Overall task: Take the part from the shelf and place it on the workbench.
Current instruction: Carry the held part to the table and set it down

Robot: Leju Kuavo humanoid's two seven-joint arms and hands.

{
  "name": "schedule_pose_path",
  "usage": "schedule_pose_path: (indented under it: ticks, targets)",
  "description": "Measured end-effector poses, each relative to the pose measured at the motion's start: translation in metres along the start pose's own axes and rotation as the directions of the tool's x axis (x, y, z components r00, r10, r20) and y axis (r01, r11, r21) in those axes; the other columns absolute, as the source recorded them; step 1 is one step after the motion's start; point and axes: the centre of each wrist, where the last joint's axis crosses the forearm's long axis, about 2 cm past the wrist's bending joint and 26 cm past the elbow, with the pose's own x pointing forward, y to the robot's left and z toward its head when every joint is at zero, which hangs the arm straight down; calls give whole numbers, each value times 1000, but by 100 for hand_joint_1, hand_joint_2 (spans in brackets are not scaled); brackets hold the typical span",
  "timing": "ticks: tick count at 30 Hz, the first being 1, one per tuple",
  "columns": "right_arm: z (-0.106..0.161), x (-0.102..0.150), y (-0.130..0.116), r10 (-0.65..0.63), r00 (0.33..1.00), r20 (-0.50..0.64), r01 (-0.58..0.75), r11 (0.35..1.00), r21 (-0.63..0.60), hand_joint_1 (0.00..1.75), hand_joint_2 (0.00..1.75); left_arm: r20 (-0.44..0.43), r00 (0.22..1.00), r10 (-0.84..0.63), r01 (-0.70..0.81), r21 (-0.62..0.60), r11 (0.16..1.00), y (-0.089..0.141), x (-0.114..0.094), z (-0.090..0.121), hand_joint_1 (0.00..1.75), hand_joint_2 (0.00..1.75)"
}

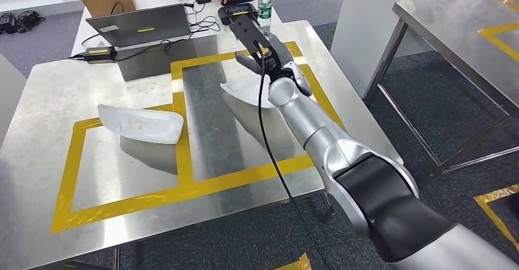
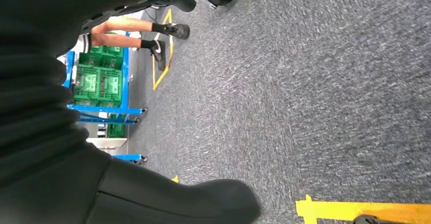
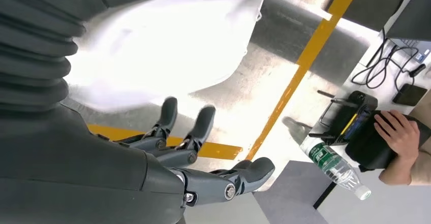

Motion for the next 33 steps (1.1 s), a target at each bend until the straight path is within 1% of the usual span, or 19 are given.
schedule_pose_path:
  ticks: [6, 9, 14, 17, 19, 21, 23, 25, 27, 29, 30, 33]
  targets:
    - [0, -1, 0, -3, 1000, -4, 3, 1000, -13, 0, 0, -13, 1000, 0, 0, 0, 1000, 0, 0, 0, 0, 0]
    - [1, -6, -2, -27, 1000, -10, 27, 999, -31, 0, 0, -11, 1000, 1, -1, -2, 1000, -1, 2, 0, 0, 0]
    - [4, -20, 3, -119, 993, -13, 119, 992, -44, 0, 0, -8, 1000, 2, -2, -9, 1000, -3, 4, 1, 0, 0]
    - [5, -25, 1, -161, 987, -12, 160, 986, -46, 0, 0, -9, 1000, 3, -3, -10, 1000, -3, 3, 1, 0, 0]
    - [4, -25, 1, -251, 968, 6, 251, 968, -10, 0, 0, -9, 1000, 4, -4, -7, 1000, -2, 3, 1, 0, 0]
    - [4, -26, 1, -416, 908, 40, 413, 908, 68, 0, 0, -9, 1000, 4, -4, -9, 1000, -2, 3, 1, 0, 0]
    - [3, -26, -4, -583, 806, 101, 568, 811, 140, 0, 0, -11, 1000, 6, -6, -13, 1000, -4, 2, 1, 0, 0]
    - [1, -23, -13, -714, 678, 176, 686, 700, 198, 0, 0, -11, 1000, 14, -14, -10, 1000, -5, 1, 1, 0, 0]
    - [0, -18, -24, -813, 522, 259, 774, 579, 256, 0, 0, -8, 999, 35, -35, 1, 999, -6, -1, 0, 0, 0]
    - [1, -11, -34, -854, 378, 357, 826, 485, 287, 0, 0, -5, 998, 66, -66, 10, 998, -8, -6, 0, 0, 0]
    - [3, -7, -38, -851, 323, 414, 843, 458, 283, 0, 0, -4, 997, 82, -82, 13, 997, -10, -9, 0, 0, 0]
    - [12, 2, -51, -791, 234, 565, 868, 432, 245, 0, 0, -6, 993, 117, -117, 17, 993, -15, -15, -1, 0, 0]
